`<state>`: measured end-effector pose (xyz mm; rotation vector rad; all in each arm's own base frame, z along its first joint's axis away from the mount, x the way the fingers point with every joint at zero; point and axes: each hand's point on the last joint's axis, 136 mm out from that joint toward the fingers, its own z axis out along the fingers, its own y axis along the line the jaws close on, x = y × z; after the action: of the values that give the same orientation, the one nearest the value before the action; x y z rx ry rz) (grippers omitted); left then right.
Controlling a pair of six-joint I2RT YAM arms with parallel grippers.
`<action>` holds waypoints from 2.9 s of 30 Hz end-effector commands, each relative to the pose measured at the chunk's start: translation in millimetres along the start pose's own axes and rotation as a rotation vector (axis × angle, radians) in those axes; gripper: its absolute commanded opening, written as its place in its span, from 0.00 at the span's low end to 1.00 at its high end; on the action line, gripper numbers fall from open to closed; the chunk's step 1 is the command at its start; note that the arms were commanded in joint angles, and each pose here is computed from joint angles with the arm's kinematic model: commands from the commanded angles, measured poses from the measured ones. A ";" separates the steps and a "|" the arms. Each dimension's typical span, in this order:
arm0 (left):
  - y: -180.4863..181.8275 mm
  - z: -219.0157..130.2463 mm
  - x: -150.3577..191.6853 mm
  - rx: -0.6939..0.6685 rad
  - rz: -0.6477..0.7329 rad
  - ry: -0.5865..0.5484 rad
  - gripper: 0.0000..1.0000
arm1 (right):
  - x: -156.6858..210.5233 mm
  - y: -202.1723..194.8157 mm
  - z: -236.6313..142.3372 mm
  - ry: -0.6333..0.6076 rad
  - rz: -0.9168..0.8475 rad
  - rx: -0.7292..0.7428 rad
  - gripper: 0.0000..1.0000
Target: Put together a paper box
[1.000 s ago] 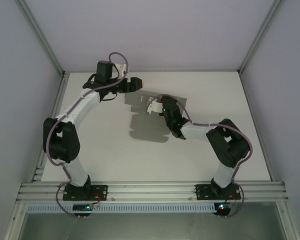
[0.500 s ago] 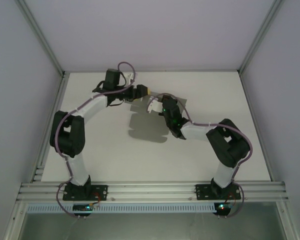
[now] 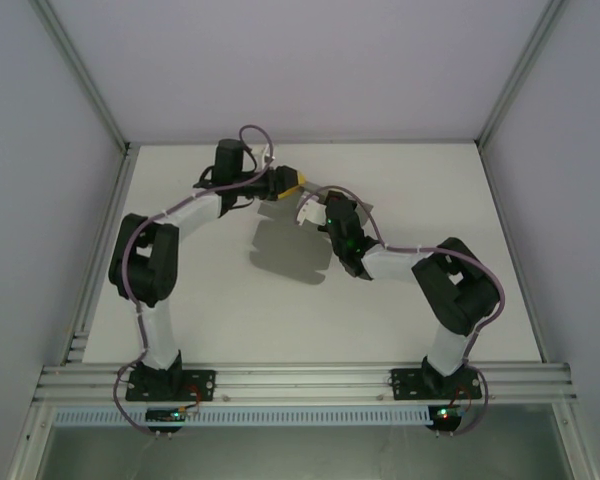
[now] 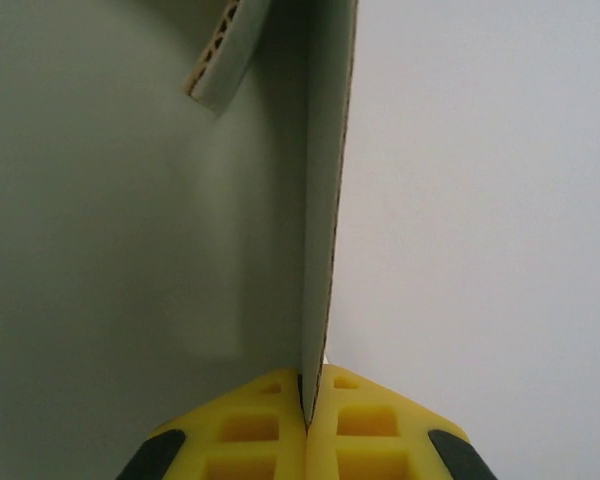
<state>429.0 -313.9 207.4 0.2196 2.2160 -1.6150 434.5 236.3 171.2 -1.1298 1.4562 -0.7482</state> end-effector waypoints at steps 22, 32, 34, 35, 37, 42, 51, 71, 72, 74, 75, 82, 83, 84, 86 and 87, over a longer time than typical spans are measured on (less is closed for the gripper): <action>104.7 -144.6 28.5 -0.620 0.147 -0.212 1.00 | 24.4 -22.0 -33.8 0.042 0.023 -0.365 0.00; 124.8 -106.3 44.4 -0.549 0.258 -0.149 0.93 | 24.9 -29.4 -35.3 0.027 0.158 -0.377 0.00; 130.6 -102.0 46.5 -0.556 0.267 -0.146 0.91 | 26.6 -29.0 -36.9 0.029 0.181 -0.381 0.00; 134.7 -99.8 47.5 -0.567 0.273 -0.148 0.89 | 26.6 -28.9 -38.0 0.023 0.197 -0.379 0.00; 139.3 -96.5 46.5 -0.572 0.283 -0.172 0.86 | 26.4 -25.6 -40.6 0.010 0.213 -0.388 0.00; 142.0 -93.5 46.2 -0.553 0.312 -0.199 0.84 | 29.1 -24.8 -41.5 0.025 0.230 -0.387 0.00; 131.0 -81.8 36.6 -0.467 0.335 -0.205 0.84 | 33.1 -14.4 -48.3 0.031 0.231 -0.421 0.00; 65.1 -37.2 53.2 -0.092 0.475 -0.090 0.73 | 19.9 0.9 -35.0 0.038 0.238 -0.383 0.00; 65.7 -35.5 54.3 -0.091 0.472 -0.084 0.72 | 17.2 2.0 -35.0 0.035 0.235 -0.385 0.00; 68.4 -34.1 54.5 -0.094 0.468 -0.078 0.70 | 10.3 2.1 -35.0 0.007 0.243 -0.394 0.00; 69.4 -33.1 55.4 -0.090 0.466 -0.072 0.70 | 9.0 2.9 -36.2 -0.003 0.246 -0.405 0.00; 60.5 -27.1 63.6 0.008 0.480 -0.032 0.58 | -1.3 6.9 -40.0 -0.044 0.249 -0.446 0.00; 61.2 -26.5 66.5 0.014 0.479 -0.022 0.58 | -0.6 6.1 -39.4 -0.044 0.254 -0.445 0.00; 62.5 -26.5 69.2 0.016 0.474 -0.014 0.58 | 0.0 4.2 -38.3 -0.043 0.258 -0.439 0.00; 65.7 -27.5 73.1 0.008 0.463 -0.006 0.58 | 1.4 3.5 -37.3 -0.038 0.258 -0.438 0.00; 69.4 -29.7 73.4 -0.014 0.456 -0.015 0.58 | 1.1 2.8 -37.4 -0.038 0.258 -0.437 0.00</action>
<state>388.6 -266.6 123.8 0.5988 2.0033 -1.3108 394.0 218.2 162.9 -1.2542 1.7806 -0.2937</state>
